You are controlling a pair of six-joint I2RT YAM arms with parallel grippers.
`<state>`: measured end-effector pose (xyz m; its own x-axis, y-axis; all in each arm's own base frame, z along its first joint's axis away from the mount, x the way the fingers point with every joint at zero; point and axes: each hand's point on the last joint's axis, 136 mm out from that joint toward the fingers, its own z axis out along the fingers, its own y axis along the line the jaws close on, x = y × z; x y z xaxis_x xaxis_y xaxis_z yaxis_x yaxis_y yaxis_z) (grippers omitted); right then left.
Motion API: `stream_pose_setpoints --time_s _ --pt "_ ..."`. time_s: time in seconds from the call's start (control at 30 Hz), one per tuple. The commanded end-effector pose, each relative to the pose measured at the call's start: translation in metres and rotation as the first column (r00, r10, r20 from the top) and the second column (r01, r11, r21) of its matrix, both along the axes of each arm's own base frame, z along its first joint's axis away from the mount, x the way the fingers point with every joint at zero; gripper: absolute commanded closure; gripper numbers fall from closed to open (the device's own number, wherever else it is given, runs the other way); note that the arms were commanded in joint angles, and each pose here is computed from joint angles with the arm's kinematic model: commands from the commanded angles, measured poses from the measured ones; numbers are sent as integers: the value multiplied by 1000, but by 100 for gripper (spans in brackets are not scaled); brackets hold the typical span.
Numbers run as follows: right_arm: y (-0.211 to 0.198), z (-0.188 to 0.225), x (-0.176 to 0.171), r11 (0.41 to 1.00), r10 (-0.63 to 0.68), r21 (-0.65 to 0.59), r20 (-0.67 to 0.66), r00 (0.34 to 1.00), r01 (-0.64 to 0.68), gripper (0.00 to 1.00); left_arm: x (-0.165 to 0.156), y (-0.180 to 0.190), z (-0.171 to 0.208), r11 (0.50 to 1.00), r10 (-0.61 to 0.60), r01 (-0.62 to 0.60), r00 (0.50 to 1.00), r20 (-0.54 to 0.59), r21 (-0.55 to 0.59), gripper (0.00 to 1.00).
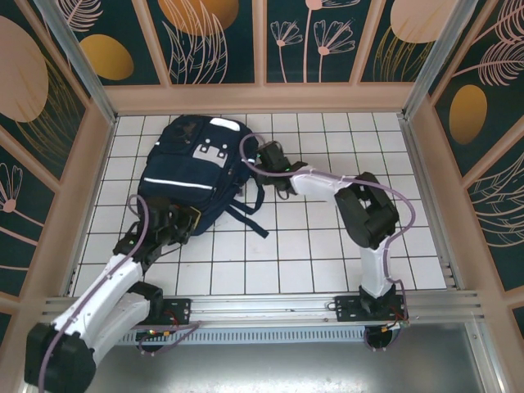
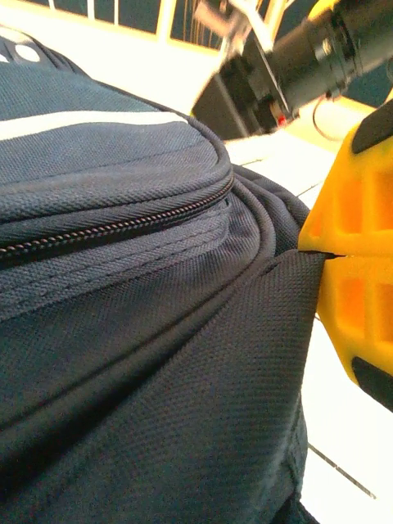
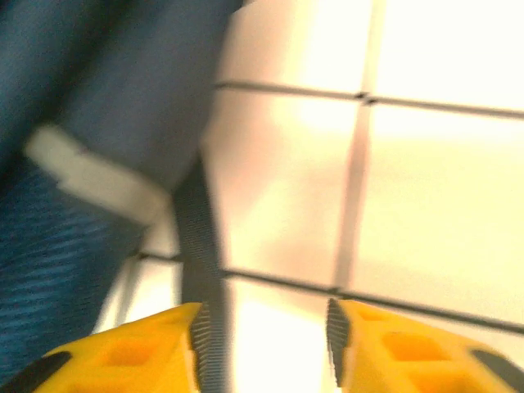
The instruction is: Pack the student bag
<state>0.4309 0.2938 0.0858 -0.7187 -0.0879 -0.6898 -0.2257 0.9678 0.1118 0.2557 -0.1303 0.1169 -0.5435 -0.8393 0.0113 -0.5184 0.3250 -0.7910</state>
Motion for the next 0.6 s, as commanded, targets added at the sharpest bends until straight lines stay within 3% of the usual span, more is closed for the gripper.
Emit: stream_pose_setpoints --time_s 0.0,0.33,0.47,0.57 --pt "-15 56 -2 998 -57 26 102 993 55 47 39 -33 66 994 35 -14 980 194 -109 100" --pt "-93 117 -29 973 -227 89 202 953 213 20 82 -140 90 981 -145 171 961 234 -93 100" --pt "-126 137 -41 952 -296 149 234 926 267 3 97 -172 90 972 -199 222 952 231 -79 98" --pt "-147 146 -47 938 -330 197 251 910 285 1 104 -177 98 970 -236 245 943 236 -10 56"
